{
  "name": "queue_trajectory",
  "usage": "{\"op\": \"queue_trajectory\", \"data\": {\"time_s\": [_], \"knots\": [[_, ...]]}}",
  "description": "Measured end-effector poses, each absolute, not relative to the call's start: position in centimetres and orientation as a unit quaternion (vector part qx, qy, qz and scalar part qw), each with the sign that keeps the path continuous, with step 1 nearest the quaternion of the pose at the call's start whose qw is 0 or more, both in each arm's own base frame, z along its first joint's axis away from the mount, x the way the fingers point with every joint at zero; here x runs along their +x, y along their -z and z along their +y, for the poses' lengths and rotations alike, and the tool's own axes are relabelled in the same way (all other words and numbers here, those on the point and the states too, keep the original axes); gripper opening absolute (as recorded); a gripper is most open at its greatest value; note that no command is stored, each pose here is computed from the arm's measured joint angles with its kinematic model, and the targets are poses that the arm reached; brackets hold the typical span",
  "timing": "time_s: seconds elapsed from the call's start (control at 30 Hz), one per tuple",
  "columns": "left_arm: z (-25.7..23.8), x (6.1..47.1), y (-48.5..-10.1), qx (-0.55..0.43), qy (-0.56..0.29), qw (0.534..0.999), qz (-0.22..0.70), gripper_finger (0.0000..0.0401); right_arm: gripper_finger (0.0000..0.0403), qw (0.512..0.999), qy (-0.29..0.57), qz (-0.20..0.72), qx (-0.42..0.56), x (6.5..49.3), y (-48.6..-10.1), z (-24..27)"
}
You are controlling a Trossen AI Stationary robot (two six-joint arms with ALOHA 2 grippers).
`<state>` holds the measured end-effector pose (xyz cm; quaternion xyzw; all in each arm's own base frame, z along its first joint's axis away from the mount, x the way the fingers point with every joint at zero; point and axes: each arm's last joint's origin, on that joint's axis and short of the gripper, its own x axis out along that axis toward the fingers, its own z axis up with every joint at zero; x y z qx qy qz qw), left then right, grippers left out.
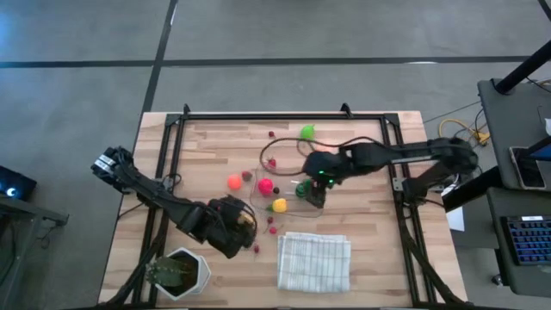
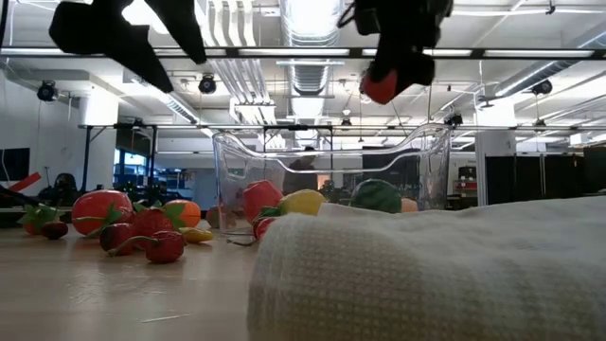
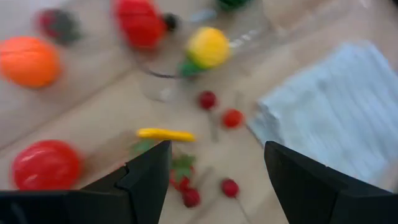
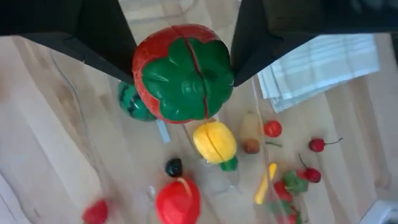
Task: Pick and placing Produce into tupperware
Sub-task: Put the red strawberry into the transparent bin, then put the red cherry into the transparent bin
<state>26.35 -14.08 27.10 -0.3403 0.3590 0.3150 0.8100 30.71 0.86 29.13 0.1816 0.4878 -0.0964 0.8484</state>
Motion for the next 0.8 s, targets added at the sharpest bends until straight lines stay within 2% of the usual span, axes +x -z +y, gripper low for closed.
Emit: {"op": "queue_trajectory", "data": {"time_s": [0.23, 0.43, 0.63, 0.8], "knots": [[-13.2, 25.7, -26.3, -0.328, -0.375, 0.797, 0.341, 0.0242, 0.0304, 0.853, 0.097, 0.489, 0.154, 32.9, -29.8, 0.8], [-11.8, 25.3, -25.5, -0.28, -0.42, 0.796, 0.334, 0.0242, 0.0357, 0.863, 0.128, 0.469, 0.135, 32.2, -31.3, 0.5], [-9.7, 25.2, -23.5, -0.22, -0.449, 0.791, 0.353, 0.0242, 0.0365, 0.876, 0.165, 0.433, 0.133, 29.8, -34.1, 0.2], [-7.6, 25.5, -22.0, -0.235, -0.478, 0.768, 0.355, 0.0242, 0.0365, 0.883, 0.185, 0.397, 0.166, 28.2, -35.7, 0.1]]}}
